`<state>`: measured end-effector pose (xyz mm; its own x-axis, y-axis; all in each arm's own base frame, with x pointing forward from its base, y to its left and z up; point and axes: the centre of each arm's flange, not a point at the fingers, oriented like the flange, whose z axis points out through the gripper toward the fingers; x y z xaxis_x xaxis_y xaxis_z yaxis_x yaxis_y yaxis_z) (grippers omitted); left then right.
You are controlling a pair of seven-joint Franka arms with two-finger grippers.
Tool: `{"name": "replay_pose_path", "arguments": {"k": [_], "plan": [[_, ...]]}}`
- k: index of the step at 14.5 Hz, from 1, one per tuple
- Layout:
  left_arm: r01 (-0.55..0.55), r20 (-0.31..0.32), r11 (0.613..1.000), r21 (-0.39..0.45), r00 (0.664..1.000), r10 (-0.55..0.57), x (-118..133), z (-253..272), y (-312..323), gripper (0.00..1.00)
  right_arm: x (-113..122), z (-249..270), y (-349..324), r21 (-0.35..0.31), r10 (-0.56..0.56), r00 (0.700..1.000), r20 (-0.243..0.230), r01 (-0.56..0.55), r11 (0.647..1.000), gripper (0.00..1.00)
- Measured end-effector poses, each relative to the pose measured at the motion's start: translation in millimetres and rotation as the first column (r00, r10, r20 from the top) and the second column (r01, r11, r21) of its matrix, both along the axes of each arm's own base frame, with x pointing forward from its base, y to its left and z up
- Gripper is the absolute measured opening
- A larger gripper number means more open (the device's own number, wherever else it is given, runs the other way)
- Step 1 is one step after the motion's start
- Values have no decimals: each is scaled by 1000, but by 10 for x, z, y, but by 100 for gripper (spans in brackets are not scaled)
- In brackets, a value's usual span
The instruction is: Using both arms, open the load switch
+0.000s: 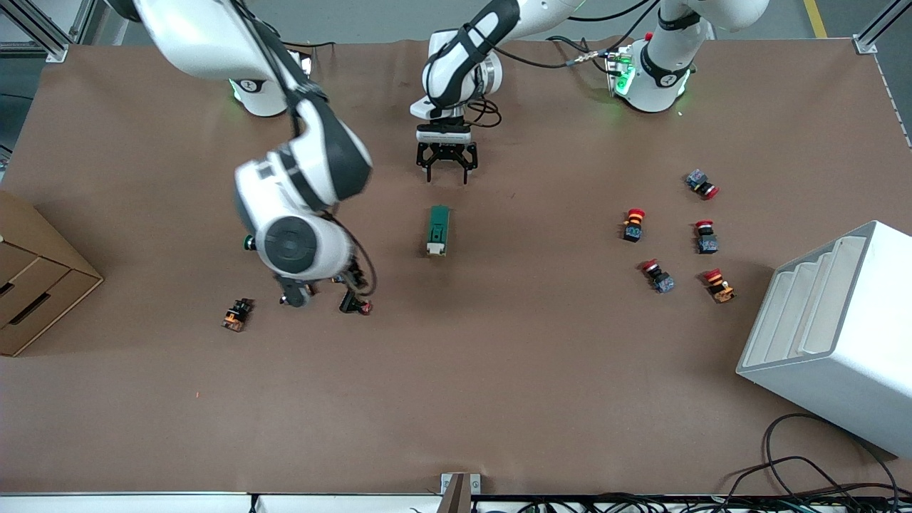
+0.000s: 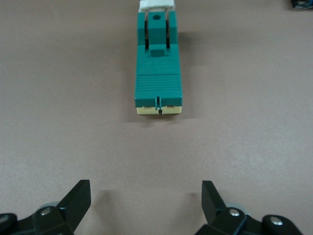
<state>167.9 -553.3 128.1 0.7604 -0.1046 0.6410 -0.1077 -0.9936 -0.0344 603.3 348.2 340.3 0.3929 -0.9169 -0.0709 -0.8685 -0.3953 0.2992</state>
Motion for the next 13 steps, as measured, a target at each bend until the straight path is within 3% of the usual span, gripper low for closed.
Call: {"name": "replay_pose_path", "arguments": {"k": [2,5,10,13], "plan": [[19,50,1000,8,999,-19,-10,-27,-83,100,-65,-298,303,-16,-92,996,5,92,996,100],[46,130,999,20,990,-48,79,-56,-143,100,-235,-679,626,-29,-200,979,-42,199,980,100],[80,245,997,7,966,-79,204,-284,-57,100,-473,-1211,982,-42,-290,952,-96,288,957,100],[76,281,997,-7,957,-71,211,-383,-35,100,-527,-1345,1073,-34,-300,946,-126,298,954,100]]}}
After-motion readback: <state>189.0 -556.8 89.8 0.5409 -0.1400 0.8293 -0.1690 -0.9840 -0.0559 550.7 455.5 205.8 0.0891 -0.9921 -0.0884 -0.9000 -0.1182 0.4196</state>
